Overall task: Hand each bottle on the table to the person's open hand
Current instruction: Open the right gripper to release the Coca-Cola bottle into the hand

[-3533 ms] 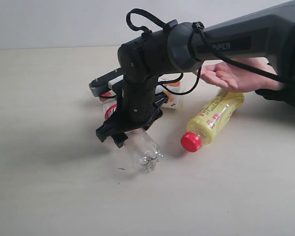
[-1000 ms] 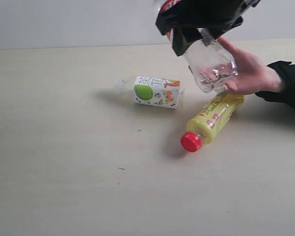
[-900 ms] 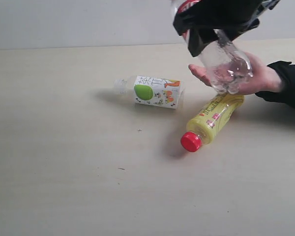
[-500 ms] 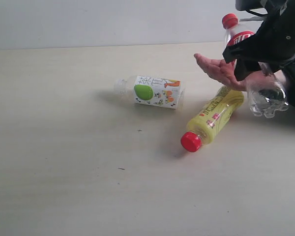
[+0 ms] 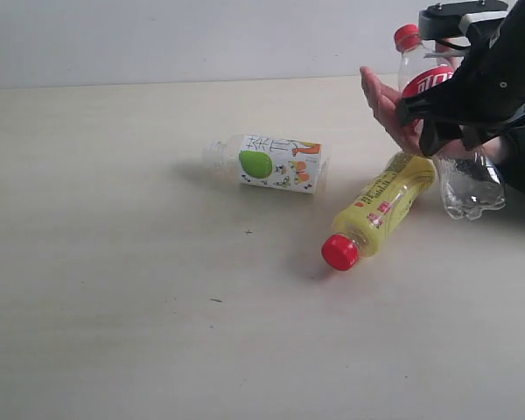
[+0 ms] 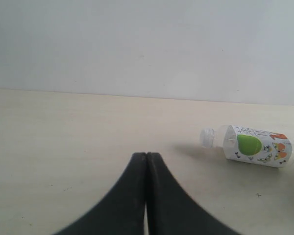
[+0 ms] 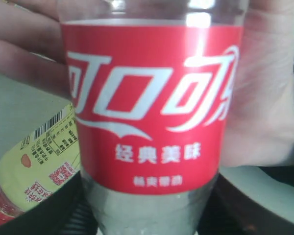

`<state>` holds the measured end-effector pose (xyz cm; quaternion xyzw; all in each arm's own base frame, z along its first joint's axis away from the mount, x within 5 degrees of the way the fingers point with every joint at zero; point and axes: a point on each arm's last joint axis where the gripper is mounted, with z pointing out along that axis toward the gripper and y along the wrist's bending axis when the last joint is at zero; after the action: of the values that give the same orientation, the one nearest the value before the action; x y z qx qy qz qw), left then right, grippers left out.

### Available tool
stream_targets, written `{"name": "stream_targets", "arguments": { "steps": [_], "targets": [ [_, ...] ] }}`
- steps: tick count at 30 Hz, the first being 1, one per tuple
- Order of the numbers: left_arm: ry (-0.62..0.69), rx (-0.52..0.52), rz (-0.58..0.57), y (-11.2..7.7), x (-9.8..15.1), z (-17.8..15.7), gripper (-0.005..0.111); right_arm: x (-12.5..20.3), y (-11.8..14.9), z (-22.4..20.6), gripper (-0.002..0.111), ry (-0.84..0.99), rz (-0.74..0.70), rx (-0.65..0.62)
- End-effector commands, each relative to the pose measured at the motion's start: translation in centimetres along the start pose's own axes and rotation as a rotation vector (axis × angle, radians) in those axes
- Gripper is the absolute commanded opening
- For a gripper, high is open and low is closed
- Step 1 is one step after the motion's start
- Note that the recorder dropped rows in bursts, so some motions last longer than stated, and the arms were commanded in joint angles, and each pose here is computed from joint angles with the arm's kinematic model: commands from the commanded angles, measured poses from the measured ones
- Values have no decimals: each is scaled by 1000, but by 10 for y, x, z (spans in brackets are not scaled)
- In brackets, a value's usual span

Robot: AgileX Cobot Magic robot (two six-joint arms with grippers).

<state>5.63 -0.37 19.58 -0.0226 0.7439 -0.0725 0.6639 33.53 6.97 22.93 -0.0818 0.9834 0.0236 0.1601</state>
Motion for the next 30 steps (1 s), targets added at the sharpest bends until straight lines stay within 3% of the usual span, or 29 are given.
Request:
{"name": "stream_targets", "arguments": {
  "steps": [1, 8, 17, 20, 27, 30],
  "targets": [
    [-6, 7, -1, 0, 0, 0, 0, -4, -4, 2, 3, -40, -9, 18],
    [-6, 7, -1, 0, 0, 0, 0, -14, -4, 1, 10, -157, 54, 8],
    [-6, 7, -1, 0, 0, 0, 0, -15, -4, 1, 12, -160, 63, 7],
    [-6, 7, -1, 0, 0, 0, 0, -15, -4, 1, 26, -158, 69, 6],
    [-6, 7, -1, 0, 0, 0, 0, -15, -4, 1, 78, -158, 62, 5],
    [-6, 7, -1, 0, 0, 0, 0, -15, -3, 1, 87, -163, 57, 7]
  ]
}}
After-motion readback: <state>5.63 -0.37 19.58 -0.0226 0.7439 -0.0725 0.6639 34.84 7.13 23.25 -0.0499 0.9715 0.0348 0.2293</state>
